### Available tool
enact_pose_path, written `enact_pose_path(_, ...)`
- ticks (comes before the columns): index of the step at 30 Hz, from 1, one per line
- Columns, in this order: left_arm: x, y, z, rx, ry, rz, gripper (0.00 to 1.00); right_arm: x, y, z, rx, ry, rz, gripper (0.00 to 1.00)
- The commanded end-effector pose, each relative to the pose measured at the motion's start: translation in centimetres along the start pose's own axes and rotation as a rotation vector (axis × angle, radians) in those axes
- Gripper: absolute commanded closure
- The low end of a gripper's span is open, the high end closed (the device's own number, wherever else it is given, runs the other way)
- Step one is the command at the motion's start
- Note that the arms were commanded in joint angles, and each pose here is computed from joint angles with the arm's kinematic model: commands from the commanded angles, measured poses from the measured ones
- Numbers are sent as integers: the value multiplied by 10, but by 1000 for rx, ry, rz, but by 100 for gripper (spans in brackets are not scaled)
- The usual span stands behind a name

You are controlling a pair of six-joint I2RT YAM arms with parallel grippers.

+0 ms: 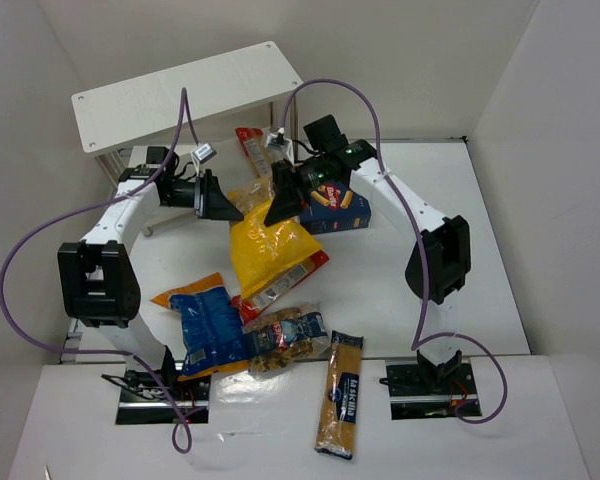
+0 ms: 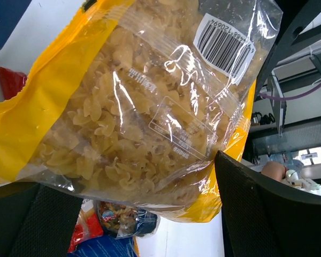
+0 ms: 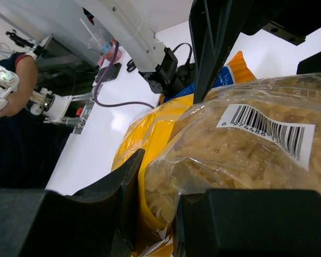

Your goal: Place and organize the pasta boxes and bags onto the shelf

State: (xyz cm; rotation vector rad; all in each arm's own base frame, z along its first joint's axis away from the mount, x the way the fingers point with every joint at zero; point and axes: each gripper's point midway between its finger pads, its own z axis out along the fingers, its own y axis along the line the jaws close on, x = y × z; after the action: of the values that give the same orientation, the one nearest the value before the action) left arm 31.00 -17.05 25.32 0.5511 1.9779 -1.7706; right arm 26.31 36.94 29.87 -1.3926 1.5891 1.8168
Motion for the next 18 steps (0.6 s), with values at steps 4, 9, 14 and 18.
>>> enact_pose_path(4, 11, -82, 21, 320, 41, 106, 1, -28, 20, 6, -80, -24, -182, 100)
enact_pose_path(9, 19, -83, 22, 326, 70, 75, 1, -33, 22, -2, -15, -19, -246, 100)
enact_pose_path(14, 2, -70, 8, 290, 25, 15, 1, -49, 26, -15, 73, -33, -296, 100)
enact_pose_path(18, -5, -69, 8, 289, 21, 11, 1, -60, 10, -23, 190, -46, -296, 100)
